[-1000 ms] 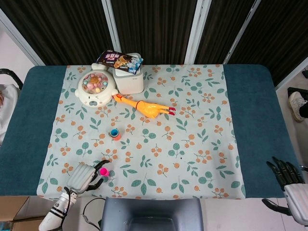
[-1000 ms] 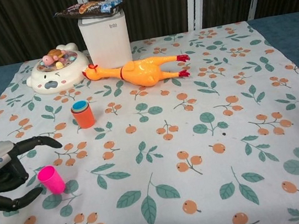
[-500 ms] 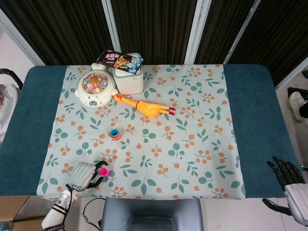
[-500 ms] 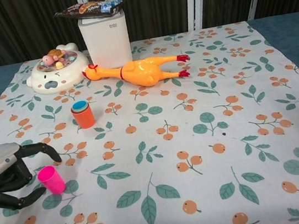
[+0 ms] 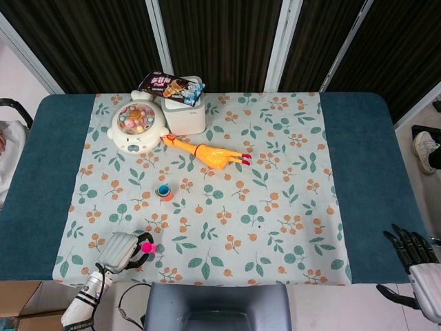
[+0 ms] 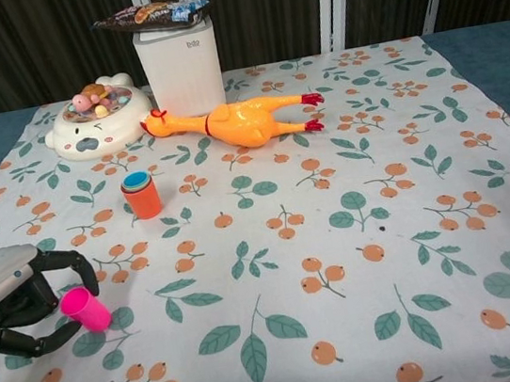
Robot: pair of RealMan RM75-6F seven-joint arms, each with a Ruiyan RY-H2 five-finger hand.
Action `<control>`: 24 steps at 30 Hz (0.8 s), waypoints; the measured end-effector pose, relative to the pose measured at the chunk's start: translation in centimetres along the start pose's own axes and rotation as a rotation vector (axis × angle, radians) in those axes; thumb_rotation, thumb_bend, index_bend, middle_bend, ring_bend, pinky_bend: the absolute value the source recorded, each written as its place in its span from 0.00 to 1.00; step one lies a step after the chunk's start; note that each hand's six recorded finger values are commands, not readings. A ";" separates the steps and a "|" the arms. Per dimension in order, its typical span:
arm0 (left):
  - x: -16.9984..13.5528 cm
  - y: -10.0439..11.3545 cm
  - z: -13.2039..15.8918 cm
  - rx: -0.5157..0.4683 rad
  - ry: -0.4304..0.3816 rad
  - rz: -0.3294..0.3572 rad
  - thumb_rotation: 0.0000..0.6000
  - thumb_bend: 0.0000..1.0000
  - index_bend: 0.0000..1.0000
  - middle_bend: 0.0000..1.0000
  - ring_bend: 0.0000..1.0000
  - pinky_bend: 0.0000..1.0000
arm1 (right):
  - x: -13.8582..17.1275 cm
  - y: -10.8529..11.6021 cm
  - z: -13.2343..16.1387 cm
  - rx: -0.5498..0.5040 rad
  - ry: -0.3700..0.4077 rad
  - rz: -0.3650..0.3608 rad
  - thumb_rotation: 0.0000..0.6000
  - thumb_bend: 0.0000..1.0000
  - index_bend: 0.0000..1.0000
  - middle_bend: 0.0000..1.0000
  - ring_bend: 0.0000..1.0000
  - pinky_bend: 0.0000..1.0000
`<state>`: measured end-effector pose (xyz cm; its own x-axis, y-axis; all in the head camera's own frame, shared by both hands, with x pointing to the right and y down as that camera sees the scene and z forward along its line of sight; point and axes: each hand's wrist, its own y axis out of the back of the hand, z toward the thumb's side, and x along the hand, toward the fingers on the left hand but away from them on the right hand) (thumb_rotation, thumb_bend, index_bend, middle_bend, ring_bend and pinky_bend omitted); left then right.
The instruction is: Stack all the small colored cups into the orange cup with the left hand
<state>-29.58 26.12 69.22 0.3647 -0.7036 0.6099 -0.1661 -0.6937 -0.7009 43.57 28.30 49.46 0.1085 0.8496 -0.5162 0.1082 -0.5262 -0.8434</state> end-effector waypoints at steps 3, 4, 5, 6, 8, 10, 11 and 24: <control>0.1 0.1 0.0 -0.003 0.000 0.003 1.00 0.36 0.52 1.00 1.00 1.00 | 0.0 0.0 0.0 0.000 0.000 -0.001 1.00 0.21 0.00 0.00 0.00 0.00; 0.1 0.2 0.0 -0.003 0.000 0.006 1.00 0.36 0.52 1.00 1.00 1.00 | 0.0 0.0 0.0 0.000 -0.001 -0.002 1.00 0.21 0.00 0.00 0.00 0.00; 0.1 0.3 0.0 -0.003 -0.001 0.008 1.00 0.36 0.52 1.00 1.00 1.00 | 0.0 0.0 0.0 0.000 -0.001 -0.001 1.00 0.21 0.00 0.00 0.00 0.00; 0.1 0.4 0.0 -0.004 -0.003 0.012 1.00 0.36 0.53 1.00 1.00 1.00 | 0.0 0.0 0.0 0.000 -0.001 -0.001 1.00 0.21 0.00 0.00 0.00 0.00; 0.2 0.9 0.1 -0.008 -0.006 0.022 1.00 0.36 0.53 1.00 1.00 1.00 | 0.0 0.0 0.0 -0.001 -0.001 -0.001 1.00 0.21 0.00 0.00 0.00 0.00; 0.3 1.7 0.4 -0.018 -0.012 0.041 1.00 0.36 0.53 1.00 1.00 1.00 | 0.0 0.1 0.0 -0.002 -0.001 -0.003 1.00 0.21 0.00 0.00 0.00 0.00; 0.4 2.1 0.5 -0.025 -0.015 0.052 1.00 0.36 0.53 1.00 1.00 1.00 | 0.0 0.1 0.0 -0.003 -0.001 -0.003 1.00 0.21 0.00 0.00 0.00 0.00; 6.6 10.7 3.0 -0.090 0.013 0.226 1.00 0.36 0.52 1.00 1.00 1.00 | -0.1 -0.1 -0.1 -0.003 -0.007 0.005 1.00 0.21 0.00 0.00 0.00 0.00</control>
<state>-26.15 14.47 64.60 0.2974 -0.8442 0.4459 -0.3232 -0.5285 -0.7850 43.63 28.23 49.61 0.1025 0.8473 -0.5212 0.1106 -0.5304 -0.8405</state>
